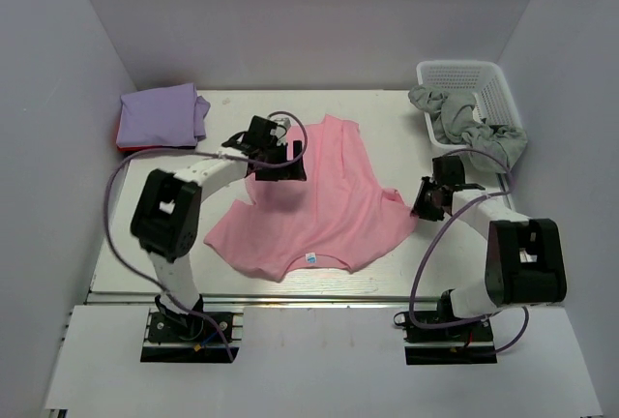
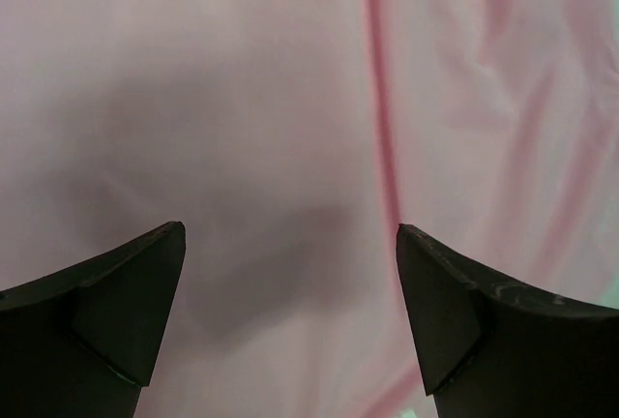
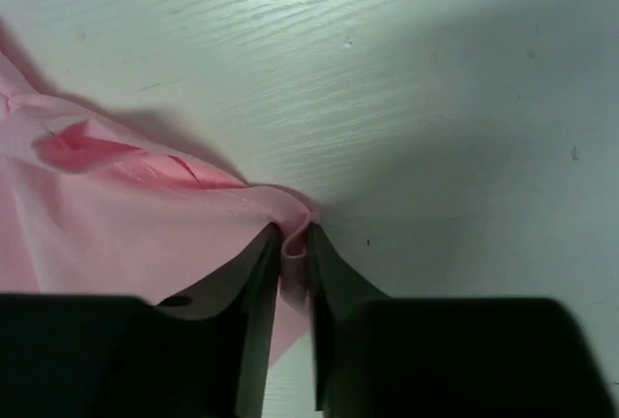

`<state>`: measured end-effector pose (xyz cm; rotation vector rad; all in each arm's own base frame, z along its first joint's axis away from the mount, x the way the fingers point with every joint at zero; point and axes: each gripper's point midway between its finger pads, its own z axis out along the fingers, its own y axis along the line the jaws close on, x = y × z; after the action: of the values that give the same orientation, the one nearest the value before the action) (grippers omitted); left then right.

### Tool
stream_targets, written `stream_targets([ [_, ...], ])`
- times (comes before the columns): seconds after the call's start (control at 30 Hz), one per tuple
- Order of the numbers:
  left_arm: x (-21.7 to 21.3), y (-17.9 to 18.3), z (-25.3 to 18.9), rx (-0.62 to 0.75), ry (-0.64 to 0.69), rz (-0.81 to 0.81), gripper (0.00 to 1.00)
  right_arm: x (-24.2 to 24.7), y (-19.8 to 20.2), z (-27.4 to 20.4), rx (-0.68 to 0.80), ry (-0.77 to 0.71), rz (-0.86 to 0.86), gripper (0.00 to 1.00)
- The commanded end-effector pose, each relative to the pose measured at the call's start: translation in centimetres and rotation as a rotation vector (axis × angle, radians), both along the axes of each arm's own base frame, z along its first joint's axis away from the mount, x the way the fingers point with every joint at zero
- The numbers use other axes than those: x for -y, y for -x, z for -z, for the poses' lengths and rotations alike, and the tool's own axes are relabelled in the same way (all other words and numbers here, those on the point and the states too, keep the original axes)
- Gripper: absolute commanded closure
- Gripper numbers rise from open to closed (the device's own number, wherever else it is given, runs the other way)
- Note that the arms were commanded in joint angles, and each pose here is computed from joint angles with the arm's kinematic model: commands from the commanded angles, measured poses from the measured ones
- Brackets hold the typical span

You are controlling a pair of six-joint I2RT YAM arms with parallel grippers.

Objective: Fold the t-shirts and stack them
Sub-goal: Flatten out the tshirt

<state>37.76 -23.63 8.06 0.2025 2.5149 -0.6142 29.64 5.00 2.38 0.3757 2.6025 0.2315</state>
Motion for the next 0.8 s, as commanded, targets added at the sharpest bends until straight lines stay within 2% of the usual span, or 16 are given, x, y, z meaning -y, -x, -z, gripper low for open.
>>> stream_targets([
  [0.0,-0.9,-4.0,0.7,0.042,-0.062,-0.07,0.0,0.6,-2.4,-1.1,0.064,0.017,0.072,0.83],
  [0.1,-1.4,-4.9,2.9,0.001,-0.096,-0.088,0.0,0.9,-3.3,-2.4,0.114,0.03,0.077,1.0],
  [0.33,-2.7,-4.8,4.4,-0.007,-0.152,-0.149,0.0,2.8,-3.2,-5.9,0.169,0.112,0.124,1.0],
  [0.57,-3.9,-3.9,6.3,-0.056,-0.195,-0.154,0.0,5.6,0.8,-4.2,0.057,0.217,0.271,1.0],
  [0.73,-3.8,-3.7,6.7,-0.056,-0.205,-0.112,0.0,9.7,2.9,-2.4,-0.043,0.409,0.431,0.97],
  [0.77,-3.8,-3.7,6.7,-0.053,-0.209,-0.105,0.0,10.0,2.8,-2.3,-0.049,0.422,0.442,0.93],
])
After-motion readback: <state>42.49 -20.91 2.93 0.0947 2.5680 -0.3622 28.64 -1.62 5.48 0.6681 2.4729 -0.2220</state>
